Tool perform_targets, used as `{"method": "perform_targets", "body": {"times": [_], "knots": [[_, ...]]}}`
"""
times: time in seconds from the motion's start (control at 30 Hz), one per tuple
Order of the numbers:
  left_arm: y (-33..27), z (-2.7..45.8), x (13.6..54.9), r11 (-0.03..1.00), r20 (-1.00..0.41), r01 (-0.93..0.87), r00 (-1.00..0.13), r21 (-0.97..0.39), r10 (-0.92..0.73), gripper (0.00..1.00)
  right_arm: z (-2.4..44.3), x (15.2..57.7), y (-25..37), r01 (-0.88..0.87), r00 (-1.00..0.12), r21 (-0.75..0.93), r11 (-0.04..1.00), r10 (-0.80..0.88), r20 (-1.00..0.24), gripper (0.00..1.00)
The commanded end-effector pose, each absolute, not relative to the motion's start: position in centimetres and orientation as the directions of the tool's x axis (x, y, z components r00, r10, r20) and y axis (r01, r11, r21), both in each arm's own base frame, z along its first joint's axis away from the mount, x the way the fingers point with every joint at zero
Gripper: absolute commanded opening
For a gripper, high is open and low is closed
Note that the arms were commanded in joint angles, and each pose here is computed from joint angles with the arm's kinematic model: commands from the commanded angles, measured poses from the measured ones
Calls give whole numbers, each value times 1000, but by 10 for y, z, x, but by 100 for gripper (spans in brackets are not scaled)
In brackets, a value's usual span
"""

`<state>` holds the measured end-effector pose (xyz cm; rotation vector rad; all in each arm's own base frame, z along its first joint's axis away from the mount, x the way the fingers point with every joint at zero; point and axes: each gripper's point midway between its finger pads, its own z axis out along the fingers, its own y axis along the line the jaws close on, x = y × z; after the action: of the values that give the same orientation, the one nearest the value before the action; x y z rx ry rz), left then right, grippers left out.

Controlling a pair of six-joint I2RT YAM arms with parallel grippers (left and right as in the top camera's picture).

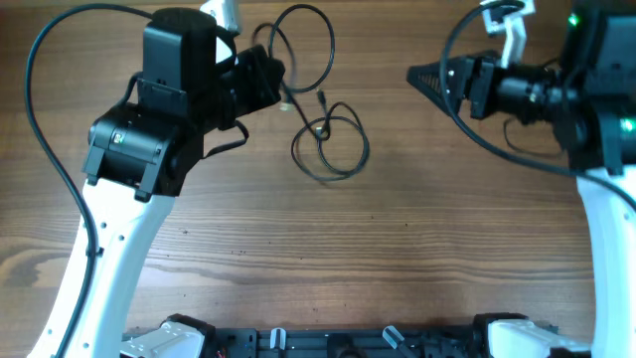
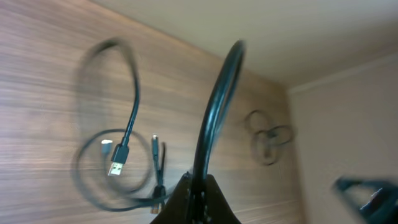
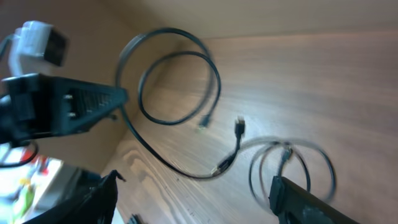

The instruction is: Untangle cables

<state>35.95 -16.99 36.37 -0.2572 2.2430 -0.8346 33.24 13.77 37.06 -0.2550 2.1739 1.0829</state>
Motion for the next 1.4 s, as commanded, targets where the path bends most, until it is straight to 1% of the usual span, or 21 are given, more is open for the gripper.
{"method": "perform_targets", "body": {"times": [0.0, 0.07, 0.13, 0.2, 0.3, 0.37, 0.43, 0.5, 0.53, 0.57, 0.63, 0.77, 0.8, 0.87, 0.97, 1.03, 1.17, 1.2, 1.23, 1.3, 1.37], "knots": [[-189, 384, 354, 601, -393, -5, -752, -799, -529, 4, 360, 332, 116, -288, -764, 603, 744, 201, -613, 83], [-203, 397, 348, 473, -263, -41, -788, -880, -557, 4, 354, 325, 116, -313, -771, 574, 757, 150, -619, 83], [-211, 408, 343, 385, -171, -75, -807, -920, -565, 4, 348, 320, 115, -332, -776, 552, 765, 110, -621, 83], [-218, 416, 333, 280, -28, -162, -822, -946, -569, 4, 346, 318, 115, -355, -772, 532, 769, 80, -630, 83], [-212, 408, 335, 289, -10, -208, -797, -934, -604, 4, 346, 319, 114, -368, -763, 514, 775, 64, -643, 83], [-195, 387, 340, 335, -11, -300, -731, -893, -683, 4, 347, 319, 114, -381, -755, 504, 775, 54, -654, 84], [-172, 367, 346, 378, -52, -385, -640, -842, -767, 4, 349, 321, 117, -427, -727, 471, 771, 16, -686, 84], [-163, 358, 349, 393, -71, -420, -605, -818, -793, 4, 352, 320, 125, -487, -697, 443, 753, -30, -716, 84], [-165, 358, 348, 381, -55, -427, -605, -820, -795, 4, 355, 318, 132, -536, -670, 418, 733, -69, -739, 84], [-168, 359, 347, 358, -28, -441, -597, -823, -802, 4, 360, 313, 146, -625, -614, 374, 685, -135, -778, 84], [-169, 359, 346, 353, -18, -445, -601, -823, -799, 4, 366, 306, 162, -718, -541, 325, 615, -198, -818, 84], [-181, 360, 338, 324, 53, -456, -640, -829, -766, 4, 373, 299, 193, -836, -398, 215, 505, -286, -872, 84], [-183, 361, 337, 323, 60, -455, -649, -830, -758, 4, 370, 301, 199, -846, -380, 196, 495, -303, -874, 84], [-184, 361, 336, 322, 65, -454, -654, -831, -754, 4, 360, 307, 208, -849, -383, 188, 494, -328, -864, 83], [-186, 362, 334, 320, 74, -451, -664, -833, -744, 4, 340, 316, 232, -867, -397, 216, 450, -359, -845, 83], [-186, 362, 334, 320, 73, -452, -663, -833, -745, 4, 330, 320, 246, -878, -396, 226, 423, -376, -837, 80], [-181, 360, 338, 323, 57, -456, -644, -829, -763, 4, 311, 320, 274, -896, -396, 248, 369, -410, -822, 73], [-180, 359, 338, 325, 55, -459, -640, -827, -766, 4, 310, 319, 278, -900, -391, 246, 361, -412, -823, 68], [-180, 359, 337, 326, 55, -463, -639, -824, -767, 4, 310, 320, 280, -899, -391, 247, 362, -408, -825, 61], [-179, 357, 337, 329, 58, -469, -638, -820, -768, 4, 310, 332, 276, -854, -452, 274, 442, -373, -810, 43], [-177, 355, 337, 332, 51, -476, -629, -815, -776, 4, 308, 340, 273, -820, -488, 282, 498, -351, -799, 20]]}}
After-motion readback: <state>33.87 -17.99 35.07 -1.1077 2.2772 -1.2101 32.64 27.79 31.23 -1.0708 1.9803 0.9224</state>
